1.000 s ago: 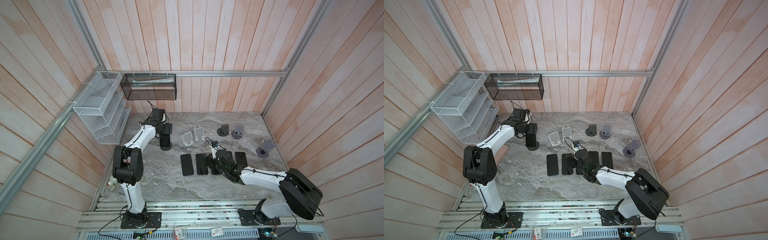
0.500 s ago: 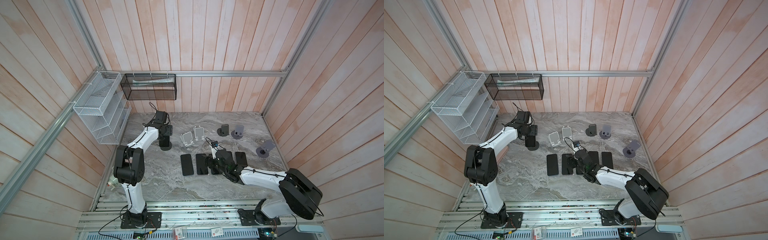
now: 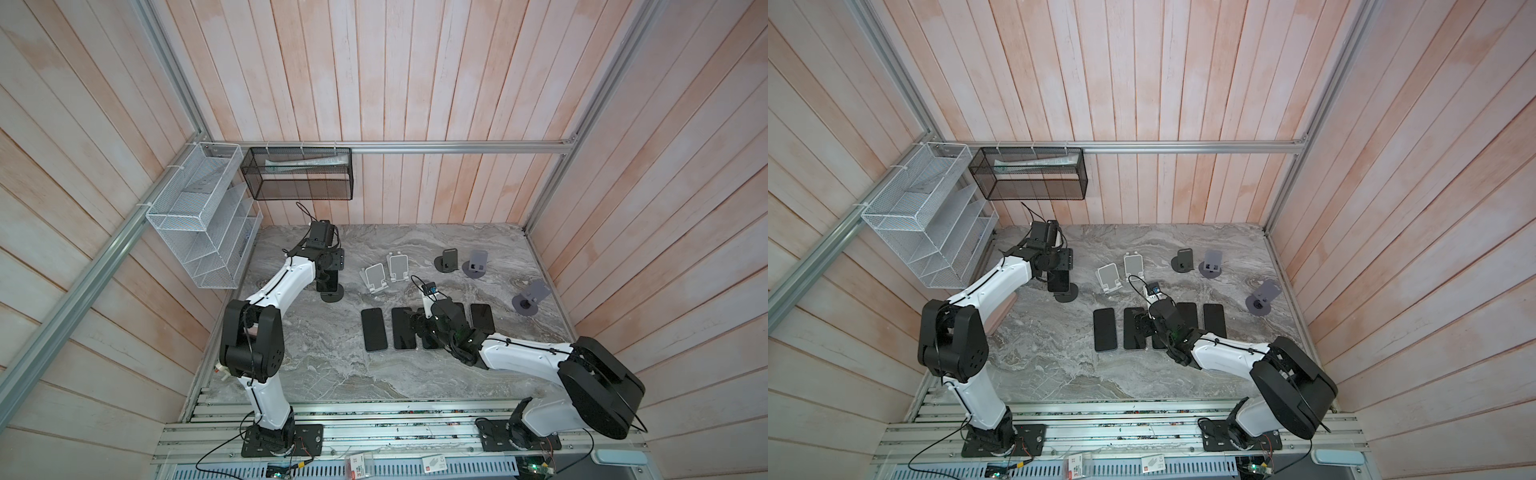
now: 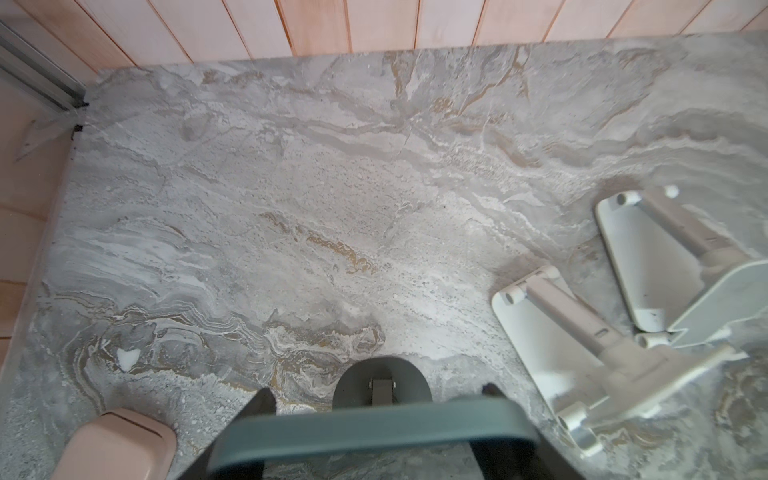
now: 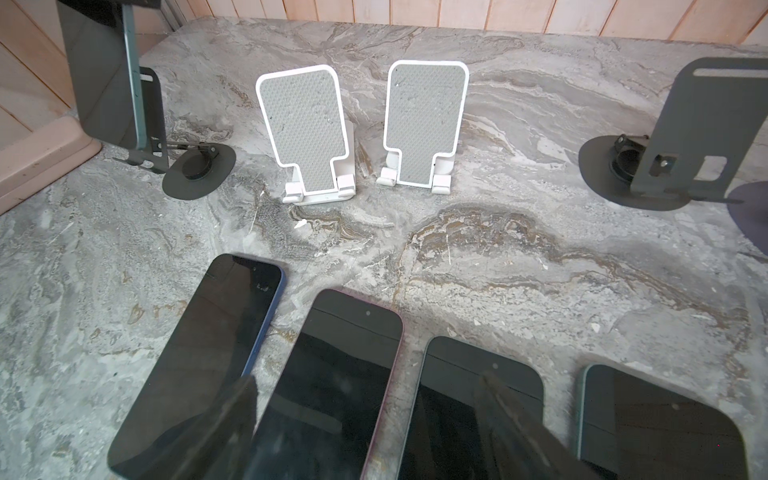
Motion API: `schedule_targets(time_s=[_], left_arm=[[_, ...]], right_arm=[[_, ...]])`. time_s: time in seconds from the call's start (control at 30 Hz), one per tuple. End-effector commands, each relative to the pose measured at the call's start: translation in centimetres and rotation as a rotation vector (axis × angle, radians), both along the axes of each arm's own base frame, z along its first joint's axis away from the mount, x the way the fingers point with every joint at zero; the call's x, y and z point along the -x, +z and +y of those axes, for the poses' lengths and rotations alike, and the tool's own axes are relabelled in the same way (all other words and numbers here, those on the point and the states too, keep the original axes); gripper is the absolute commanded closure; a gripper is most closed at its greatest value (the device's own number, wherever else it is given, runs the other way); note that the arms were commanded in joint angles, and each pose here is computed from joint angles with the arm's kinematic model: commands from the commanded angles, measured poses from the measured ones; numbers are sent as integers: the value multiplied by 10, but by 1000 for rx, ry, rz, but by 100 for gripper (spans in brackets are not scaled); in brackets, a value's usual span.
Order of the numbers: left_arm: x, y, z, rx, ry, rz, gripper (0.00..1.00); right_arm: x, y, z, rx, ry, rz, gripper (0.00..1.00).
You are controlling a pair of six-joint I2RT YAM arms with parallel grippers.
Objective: Remove the phone from the phone stand
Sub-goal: 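Carry the green-edged phone with the left gripper and lay it flat beside the row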
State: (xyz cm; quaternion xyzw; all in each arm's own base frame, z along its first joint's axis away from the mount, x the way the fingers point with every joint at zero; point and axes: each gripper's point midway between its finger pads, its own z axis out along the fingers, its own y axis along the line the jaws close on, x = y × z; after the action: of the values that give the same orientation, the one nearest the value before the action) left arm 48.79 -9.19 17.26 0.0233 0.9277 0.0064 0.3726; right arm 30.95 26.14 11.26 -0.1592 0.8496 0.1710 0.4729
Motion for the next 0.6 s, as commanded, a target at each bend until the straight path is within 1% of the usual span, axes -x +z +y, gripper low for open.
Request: schedule_targets(time_s=[0.0, 0.17, 0.33, 0.57], left_arm=[[2, 39, -4, 27, -3, -91, 30], [14, 54, -7, 36, -8, -109, 30], [39, 62, -13, 28, 17, -100, 30], [89, 43, -25, 55, 31, -41, 30]], right_arm=[[-5, 7, 2, -12, -10, -4, 17], [-5, 7, 1, -12, -18, -5, 18], [-5, 8, 2, -22, -18, -1, 18], [-4, 8, 3, -40, -18, 5, 19]])
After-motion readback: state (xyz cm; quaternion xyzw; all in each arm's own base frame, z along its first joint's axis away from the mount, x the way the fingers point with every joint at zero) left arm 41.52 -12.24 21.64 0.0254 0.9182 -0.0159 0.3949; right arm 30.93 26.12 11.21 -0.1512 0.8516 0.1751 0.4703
